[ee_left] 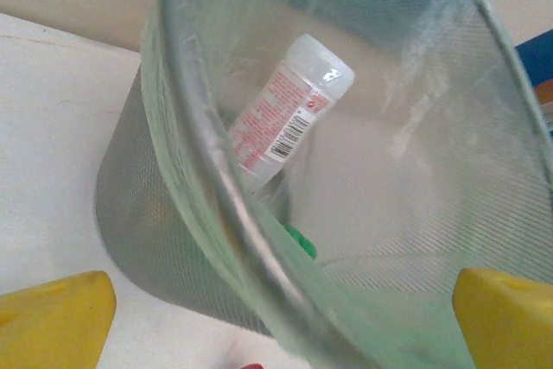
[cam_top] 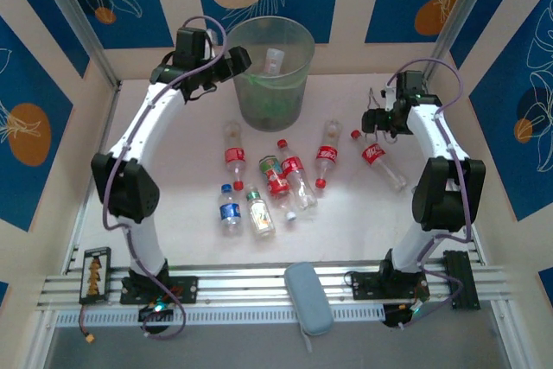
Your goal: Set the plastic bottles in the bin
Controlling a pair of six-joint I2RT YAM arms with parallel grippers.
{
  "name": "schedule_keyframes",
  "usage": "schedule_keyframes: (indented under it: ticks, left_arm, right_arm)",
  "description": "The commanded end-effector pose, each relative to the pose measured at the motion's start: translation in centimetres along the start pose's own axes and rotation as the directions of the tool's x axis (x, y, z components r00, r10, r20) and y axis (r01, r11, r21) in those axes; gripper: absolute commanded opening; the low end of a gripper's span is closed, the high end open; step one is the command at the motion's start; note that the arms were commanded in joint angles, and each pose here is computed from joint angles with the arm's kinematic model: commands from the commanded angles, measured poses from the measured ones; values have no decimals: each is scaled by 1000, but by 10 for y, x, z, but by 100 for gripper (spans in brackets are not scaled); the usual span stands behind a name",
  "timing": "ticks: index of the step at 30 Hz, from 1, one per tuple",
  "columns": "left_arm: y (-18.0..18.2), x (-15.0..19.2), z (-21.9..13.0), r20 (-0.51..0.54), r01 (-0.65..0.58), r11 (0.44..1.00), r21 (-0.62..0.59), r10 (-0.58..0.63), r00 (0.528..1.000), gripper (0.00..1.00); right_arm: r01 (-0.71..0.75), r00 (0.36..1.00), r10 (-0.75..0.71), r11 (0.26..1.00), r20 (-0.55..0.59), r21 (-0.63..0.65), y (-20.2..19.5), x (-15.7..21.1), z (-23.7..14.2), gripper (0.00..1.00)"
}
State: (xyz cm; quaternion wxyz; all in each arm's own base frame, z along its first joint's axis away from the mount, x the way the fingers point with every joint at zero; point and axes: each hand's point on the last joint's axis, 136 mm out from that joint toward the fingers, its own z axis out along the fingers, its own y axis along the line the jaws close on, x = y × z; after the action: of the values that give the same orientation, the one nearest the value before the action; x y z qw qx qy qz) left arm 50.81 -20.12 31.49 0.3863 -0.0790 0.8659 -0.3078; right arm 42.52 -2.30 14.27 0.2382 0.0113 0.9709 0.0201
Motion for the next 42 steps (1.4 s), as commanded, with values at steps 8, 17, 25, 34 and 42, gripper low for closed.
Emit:
schedule_keyframes:
  ticks: [8,17,25,34,42]
  left_arm:
    - [-54,28,-59,62,81,984,157,-92,994,78]
    - [-57,38,-30,56,242,945,220,-260,964,60]
    - [-58,33,2,40,275,934,226,-291,956,54]
    - [-54,32,20,34,298,930,214,-312,949,47]
    - [-49,32,24,40,304,932,198,-317,948,42]
  right_arm:
    - [-39,999,39,999,2,-23,3,4,5,90]
    - [-27,999,27,999,30,-18,12,2,-1,90]
    - [-26,999,27,1000,34,-15,12,9,-2,90]
    - [-28,999,29,1000,43,-4,7,13,-4,90]
    - [-33,999,34,999,28,-17,8,16,2,90]
